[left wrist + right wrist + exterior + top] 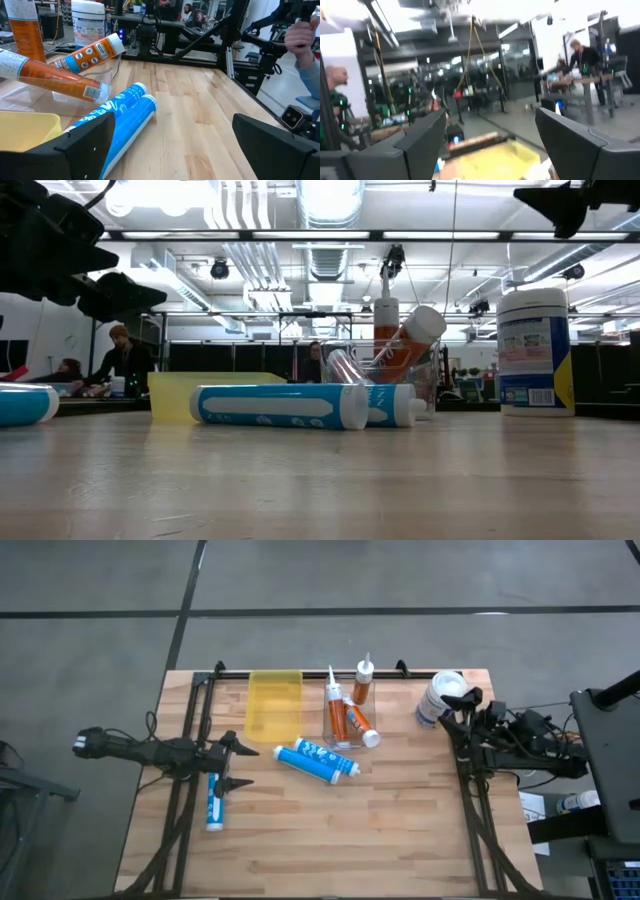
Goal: Pick & place silicon tubes, Sealant and Lysol wipes
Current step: Put the left blue sealant into the yellow bin
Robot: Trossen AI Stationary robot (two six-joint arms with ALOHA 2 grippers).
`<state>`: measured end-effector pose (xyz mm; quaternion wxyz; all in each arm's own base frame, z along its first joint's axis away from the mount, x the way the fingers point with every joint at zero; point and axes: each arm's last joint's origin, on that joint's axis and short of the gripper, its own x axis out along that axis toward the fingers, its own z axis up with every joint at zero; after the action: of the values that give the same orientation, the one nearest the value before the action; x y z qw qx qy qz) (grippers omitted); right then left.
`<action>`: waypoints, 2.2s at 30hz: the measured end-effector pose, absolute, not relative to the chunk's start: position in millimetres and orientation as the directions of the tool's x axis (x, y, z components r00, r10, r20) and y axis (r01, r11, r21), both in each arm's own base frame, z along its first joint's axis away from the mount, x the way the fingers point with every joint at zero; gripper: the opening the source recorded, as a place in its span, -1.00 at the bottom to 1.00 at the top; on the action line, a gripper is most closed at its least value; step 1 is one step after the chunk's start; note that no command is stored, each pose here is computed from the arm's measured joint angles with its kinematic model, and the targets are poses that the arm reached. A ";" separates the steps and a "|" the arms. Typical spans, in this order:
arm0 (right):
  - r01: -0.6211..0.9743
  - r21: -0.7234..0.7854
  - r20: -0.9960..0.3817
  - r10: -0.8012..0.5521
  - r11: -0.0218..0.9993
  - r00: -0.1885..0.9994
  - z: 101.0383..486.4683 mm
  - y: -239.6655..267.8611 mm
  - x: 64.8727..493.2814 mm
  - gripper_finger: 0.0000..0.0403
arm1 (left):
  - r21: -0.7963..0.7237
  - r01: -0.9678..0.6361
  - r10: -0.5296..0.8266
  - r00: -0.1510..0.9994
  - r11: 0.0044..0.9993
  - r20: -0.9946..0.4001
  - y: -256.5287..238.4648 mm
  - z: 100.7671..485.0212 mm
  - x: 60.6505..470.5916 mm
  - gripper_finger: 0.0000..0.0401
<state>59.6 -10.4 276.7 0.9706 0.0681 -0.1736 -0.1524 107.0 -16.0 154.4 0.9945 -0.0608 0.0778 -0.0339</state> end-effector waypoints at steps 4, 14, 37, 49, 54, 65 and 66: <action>0.268 0.172 0.440 -0.317 0.948 0.840 261.4 -10.6 65.5 0.55 | -0.126 0.058 -0.077 0.985 0.990 -0.155 -16.0 154.0 107.2 0.99; 0.260 0.161 0.522 -0.305 0.952 0.796 217.9 -11.0 80.9 0.51 | -0.125 0.056 -0.076 0.984 0.991 -0.160 -16.0 153.6 107.5 0.99; 0.414 -0.111 0.029 -0.414 0.903 0.910 169.4 -14.8 97.0 0.53 | -0.125 0.056 -0.076 0.984 0.991 -0.160 -16.1 153.6 107.5 0.99; 0.220 -0.029 0.007 -0.220 0.975 0.975 167.2 -9.2 99.0 0.49 | -0.125 0.057 -0.077 0.984 0.990 -0.161 -16.1 153.4 107.5 0.99; 0.219 -0.133 0.007 -0.220 0.967 0.975 167.2 -9.2 99.0 0.53 | -0.125 0.057 -0.077 0.984 0.991 -0.161 -16.1 153.5 107.5 0.99; 0.219 -0.157 0.007 -0.220 0.963 0.975 167.2 -9.2 99.0 0.52 | -0.125 0.057 -0.077 0.984 0.990 -0.161 -16.1 153.4 107.5 0.99; 0.219 -0.156 0.007 -0.220 0.963 0.975 167.2 -9.2 99.0 0.52 | -0.125 0.057 -0.077 0.984 0.991 -0.161 -16.1 153.4 107.5 0.99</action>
<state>99.0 -9.2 167.2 0.9908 -0.0780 0.0050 -0.1107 107.5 -16.1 153.4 0.9942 -0.0601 0.0829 -0.0336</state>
